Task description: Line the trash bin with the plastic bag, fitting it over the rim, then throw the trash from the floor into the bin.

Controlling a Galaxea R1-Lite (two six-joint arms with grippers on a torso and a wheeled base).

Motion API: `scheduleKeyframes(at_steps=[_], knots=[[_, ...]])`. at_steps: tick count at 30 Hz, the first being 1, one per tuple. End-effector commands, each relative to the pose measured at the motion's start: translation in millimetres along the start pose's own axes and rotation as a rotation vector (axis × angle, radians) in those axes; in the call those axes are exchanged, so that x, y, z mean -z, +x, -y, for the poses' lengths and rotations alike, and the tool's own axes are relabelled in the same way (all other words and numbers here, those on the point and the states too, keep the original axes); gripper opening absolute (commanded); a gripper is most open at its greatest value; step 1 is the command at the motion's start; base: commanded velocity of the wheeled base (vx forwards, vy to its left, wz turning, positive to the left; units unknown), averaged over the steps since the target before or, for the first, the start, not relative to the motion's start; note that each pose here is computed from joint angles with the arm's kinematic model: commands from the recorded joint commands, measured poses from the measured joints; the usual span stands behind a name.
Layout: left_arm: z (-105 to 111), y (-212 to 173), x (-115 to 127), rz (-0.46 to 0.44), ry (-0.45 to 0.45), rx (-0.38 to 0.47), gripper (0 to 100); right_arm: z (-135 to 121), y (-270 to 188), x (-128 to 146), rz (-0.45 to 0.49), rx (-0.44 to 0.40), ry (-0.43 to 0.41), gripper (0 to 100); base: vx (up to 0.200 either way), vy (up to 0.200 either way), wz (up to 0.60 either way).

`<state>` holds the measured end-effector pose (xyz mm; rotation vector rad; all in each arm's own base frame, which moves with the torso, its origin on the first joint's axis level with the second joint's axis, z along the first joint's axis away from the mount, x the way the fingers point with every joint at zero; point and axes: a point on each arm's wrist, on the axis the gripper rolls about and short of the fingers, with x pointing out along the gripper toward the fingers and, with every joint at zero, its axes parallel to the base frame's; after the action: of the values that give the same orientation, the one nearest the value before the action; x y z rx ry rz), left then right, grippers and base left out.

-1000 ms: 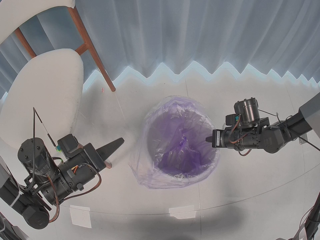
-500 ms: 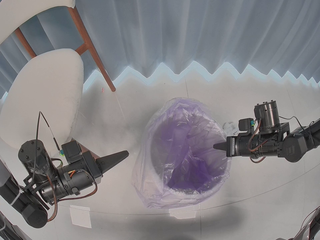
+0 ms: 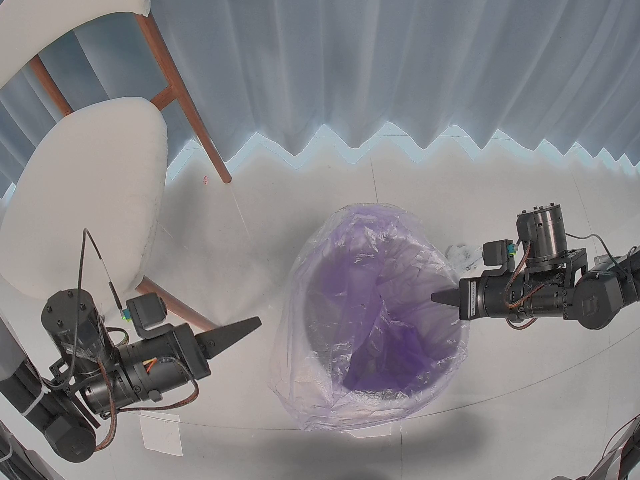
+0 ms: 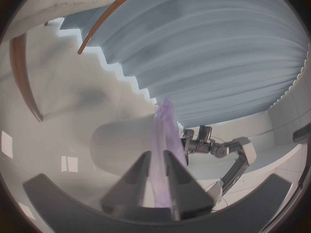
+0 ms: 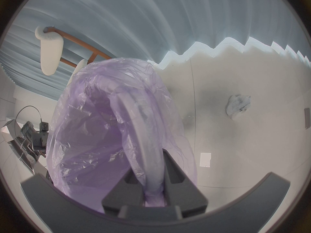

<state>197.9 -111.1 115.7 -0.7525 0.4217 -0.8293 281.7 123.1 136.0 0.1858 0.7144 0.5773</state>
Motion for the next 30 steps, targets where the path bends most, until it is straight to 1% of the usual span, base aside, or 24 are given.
scheduleKeyframes(at_steps=[1, 4, 13, 19, 22, 23, 30], knots=[[-3, -5, 15, -0.059, 0.015, -0.025, 100, 0, 0, 2, -0.005, 0.001, 0.0, 0, 0.0, 0.0, 0.0], [-2, -2, 15, -0.064, 0.016, -0.015, 100, -1, 0, 4, -0.009, 0.0, -0.003, 0, 0.0, 0.0, 0.0], [-6, 18, 22, -0.093, 0.022, 0.008, 100, 1, 0, 10, 0.029, -0.01, -0.013, 0, 0.0, 0.0, 0.0], [-8, 18, 25, -0.101, 0.008, -0.009, 100, 1, 0, 10, 0.039, -0.014, -0.013, 0, 0.0, 0.0, 0.0], [-6, 22, 27, -0.081, 0.011, -0.024, 100, 1, -1, 8, 0.045, -0.015, -0.014, 0, 0.0, 0.0, 0.0], [-7, 23, 27, -0.081, 0.008, -0.031, 0, 1, -1, 8, 0.046, -0.016, -0.014, 0, 0.0, 0.0, 0.0], [-8, 25, 27, -0.076, 0.008, -0.036, 0, 0, -2, 7, 0.052, -0.019, -0.01, 0, 0.0, 0.0, 0.0]])
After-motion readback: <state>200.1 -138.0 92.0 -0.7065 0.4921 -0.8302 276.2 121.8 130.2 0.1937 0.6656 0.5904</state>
